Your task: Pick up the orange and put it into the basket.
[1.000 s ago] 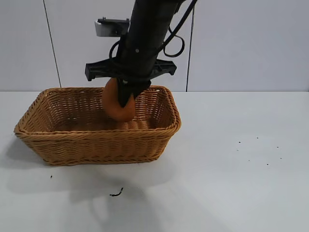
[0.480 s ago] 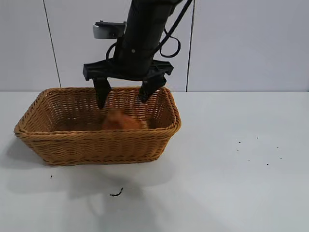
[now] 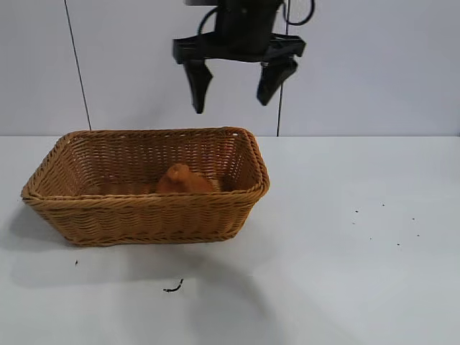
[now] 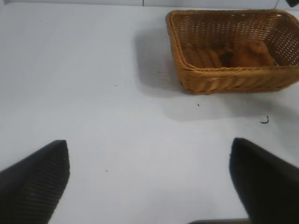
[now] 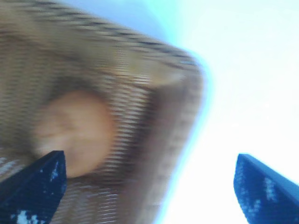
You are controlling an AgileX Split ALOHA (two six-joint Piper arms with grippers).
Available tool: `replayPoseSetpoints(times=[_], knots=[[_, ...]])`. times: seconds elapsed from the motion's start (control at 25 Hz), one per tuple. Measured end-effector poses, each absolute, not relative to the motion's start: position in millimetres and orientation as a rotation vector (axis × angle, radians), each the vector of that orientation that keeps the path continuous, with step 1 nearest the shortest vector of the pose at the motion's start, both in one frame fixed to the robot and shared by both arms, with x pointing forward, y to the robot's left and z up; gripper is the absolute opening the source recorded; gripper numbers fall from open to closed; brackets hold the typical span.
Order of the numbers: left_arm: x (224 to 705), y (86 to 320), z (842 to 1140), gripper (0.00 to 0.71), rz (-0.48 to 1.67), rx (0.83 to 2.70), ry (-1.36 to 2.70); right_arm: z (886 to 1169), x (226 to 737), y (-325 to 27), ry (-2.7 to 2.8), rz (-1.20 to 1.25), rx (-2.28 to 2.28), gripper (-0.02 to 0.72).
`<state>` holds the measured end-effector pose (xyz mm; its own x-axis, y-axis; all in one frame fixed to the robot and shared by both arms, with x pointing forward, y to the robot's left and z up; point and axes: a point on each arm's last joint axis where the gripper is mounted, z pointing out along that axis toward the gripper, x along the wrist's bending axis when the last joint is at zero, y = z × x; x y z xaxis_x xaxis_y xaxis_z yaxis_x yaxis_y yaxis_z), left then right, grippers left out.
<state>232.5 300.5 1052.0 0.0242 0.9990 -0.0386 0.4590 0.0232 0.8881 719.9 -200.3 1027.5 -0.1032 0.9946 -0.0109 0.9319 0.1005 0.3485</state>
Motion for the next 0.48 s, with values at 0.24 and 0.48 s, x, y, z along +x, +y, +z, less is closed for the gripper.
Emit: replayPoseSetpoints(times=[0.24,0.48], knots=[[232.5,300.5,1052.0,0.666,0.896,1.539,1.538,1027.5,729.6,-277.7,1.958,0.345,2.082,0.673],[232.5,300.5,1052.0,0.666,0.896,1.539,1.538,1026.4,729.7,-302.0,1.905,0.378,2.168,0.654]])
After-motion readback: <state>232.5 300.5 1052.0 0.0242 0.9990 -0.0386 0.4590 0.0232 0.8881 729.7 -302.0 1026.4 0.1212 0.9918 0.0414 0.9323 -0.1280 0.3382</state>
